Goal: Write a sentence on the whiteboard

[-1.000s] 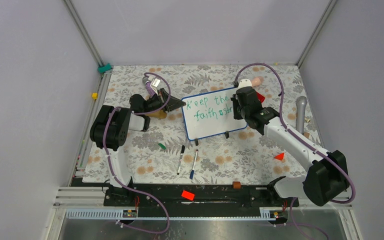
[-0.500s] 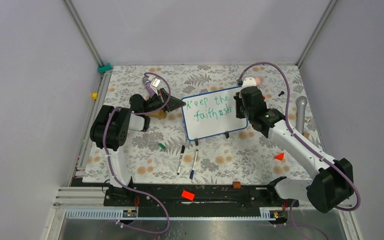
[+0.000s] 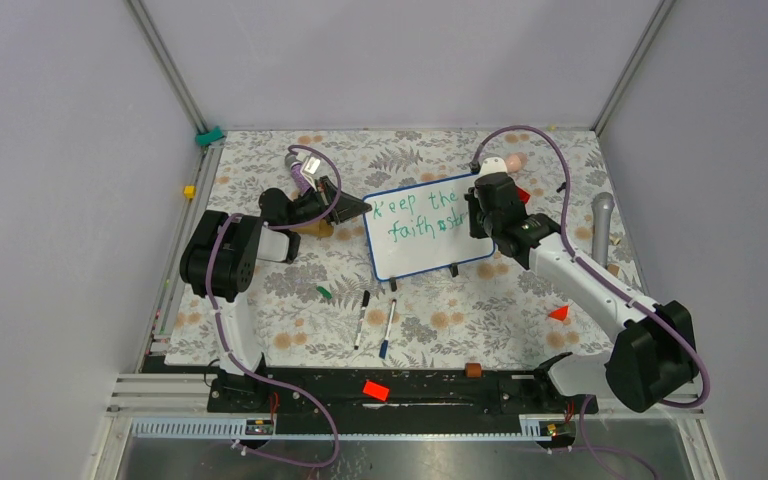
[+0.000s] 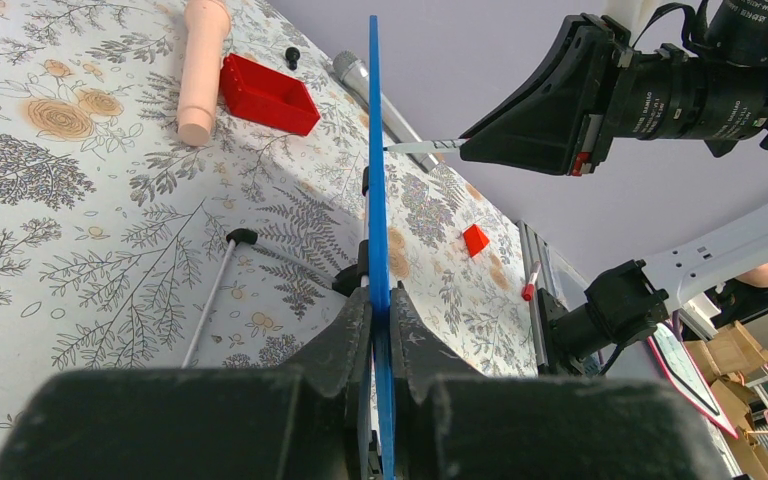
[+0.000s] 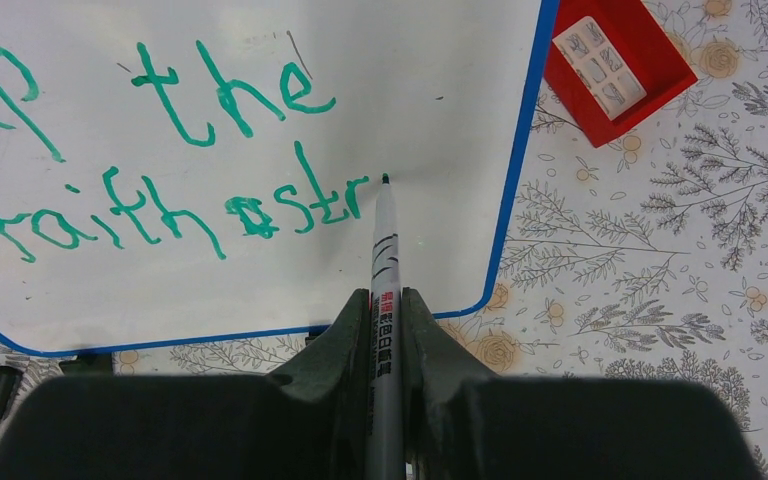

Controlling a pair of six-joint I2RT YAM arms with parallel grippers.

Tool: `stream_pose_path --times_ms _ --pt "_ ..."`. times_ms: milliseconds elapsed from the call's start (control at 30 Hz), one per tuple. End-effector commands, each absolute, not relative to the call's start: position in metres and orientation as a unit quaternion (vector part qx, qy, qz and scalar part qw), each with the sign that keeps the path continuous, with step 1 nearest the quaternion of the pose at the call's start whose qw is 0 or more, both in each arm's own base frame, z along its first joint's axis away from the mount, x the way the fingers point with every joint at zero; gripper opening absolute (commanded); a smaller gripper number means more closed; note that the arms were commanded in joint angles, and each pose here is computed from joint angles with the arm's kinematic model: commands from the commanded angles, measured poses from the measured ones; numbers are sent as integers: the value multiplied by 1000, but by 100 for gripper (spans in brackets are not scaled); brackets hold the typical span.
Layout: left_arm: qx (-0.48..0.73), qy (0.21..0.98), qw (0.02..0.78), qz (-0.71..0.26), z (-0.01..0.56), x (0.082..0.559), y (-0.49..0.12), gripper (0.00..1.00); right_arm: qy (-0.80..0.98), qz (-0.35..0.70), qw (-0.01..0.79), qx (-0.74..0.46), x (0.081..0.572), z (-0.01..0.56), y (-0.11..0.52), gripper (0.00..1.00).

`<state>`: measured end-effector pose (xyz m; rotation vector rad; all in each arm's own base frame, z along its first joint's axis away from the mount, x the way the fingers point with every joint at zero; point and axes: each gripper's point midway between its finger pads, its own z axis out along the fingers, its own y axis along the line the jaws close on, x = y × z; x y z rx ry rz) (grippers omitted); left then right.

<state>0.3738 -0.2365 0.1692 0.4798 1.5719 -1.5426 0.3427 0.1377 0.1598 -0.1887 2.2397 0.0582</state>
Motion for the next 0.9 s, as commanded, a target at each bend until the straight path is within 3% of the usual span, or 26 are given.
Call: stream_pose_path --times_ms 0,467,867 --pt "259 603 439 -614 178 358 -242 0 894 33 441 -73 352 164 142 0" --pt "259 603 439 -614 177 357 -242 0 906 23 414 -84 334 147 134 0" --pt "259 603 439 -614 178 357 -242 0 899 3 435 -57 352 165 126 0"
